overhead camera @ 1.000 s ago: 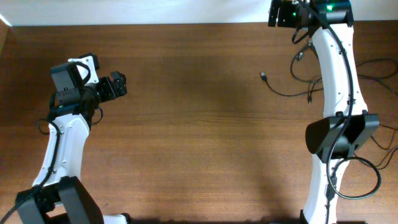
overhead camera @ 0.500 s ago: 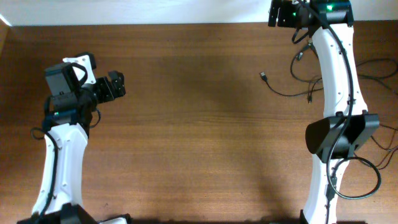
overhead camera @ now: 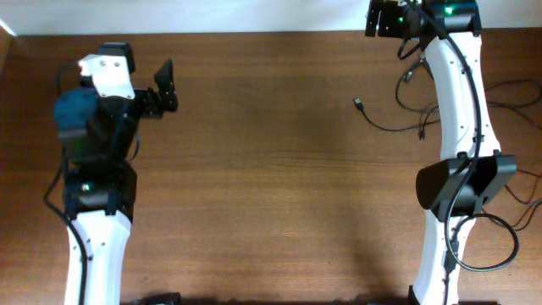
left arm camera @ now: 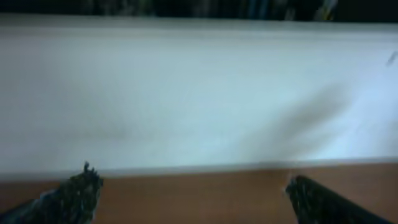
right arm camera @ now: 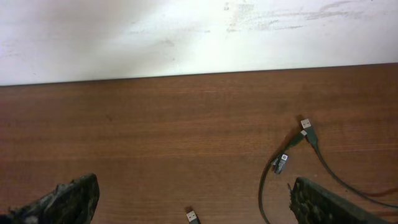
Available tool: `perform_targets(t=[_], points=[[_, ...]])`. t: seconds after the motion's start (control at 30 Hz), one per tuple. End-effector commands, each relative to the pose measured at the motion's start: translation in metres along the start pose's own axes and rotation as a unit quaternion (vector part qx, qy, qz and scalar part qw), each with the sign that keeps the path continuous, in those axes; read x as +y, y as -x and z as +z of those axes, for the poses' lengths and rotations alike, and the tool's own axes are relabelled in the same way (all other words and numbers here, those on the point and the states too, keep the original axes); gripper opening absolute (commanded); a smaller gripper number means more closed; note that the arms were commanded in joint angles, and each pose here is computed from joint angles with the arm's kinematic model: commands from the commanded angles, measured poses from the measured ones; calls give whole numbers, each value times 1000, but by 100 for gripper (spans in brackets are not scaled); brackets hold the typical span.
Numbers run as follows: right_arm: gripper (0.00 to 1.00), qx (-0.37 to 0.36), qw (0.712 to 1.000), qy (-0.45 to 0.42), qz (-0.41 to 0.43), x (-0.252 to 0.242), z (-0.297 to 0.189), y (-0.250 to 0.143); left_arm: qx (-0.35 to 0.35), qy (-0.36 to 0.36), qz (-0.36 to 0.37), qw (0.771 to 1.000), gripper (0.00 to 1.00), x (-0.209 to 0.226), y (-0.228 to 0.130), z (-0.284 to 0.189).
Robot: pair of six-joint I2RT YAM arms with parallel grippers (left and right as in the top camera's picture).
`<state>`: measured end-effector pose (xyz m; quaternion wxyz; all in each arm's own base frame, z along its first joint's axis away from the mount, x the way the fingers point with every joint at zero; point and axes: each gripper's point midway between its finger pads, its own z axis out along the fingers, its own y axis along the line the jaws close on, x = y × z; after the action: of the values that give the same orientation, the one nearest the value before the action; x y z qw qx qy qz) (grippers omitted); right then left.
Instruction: Untangle cables
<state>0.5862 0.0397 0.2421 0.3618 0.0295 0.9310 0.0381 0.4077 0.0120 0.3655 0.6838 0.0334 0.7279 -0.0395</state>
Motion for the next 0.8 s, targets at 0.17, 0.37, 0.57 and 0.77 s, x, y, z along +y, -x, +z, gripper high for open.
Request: perform_targets(t=[0.17,0.37,0.57,0.77], points=[[99,-8,1000,-4,0,-1,-7,4,-158,-3,65,985,99,-19,17,-70],[99,-8,1000,-4,0,-1,-7,4,-207,8,115,971,99,-31,-3,-122],[99,-8,1000,-4,0,-1,-7,4,-238,26,132,962,99,-30,-45,-151],[99,-8,1000,-4,0,-1,-7,4,-223,43,131,965,99,-23,-95,-158]])
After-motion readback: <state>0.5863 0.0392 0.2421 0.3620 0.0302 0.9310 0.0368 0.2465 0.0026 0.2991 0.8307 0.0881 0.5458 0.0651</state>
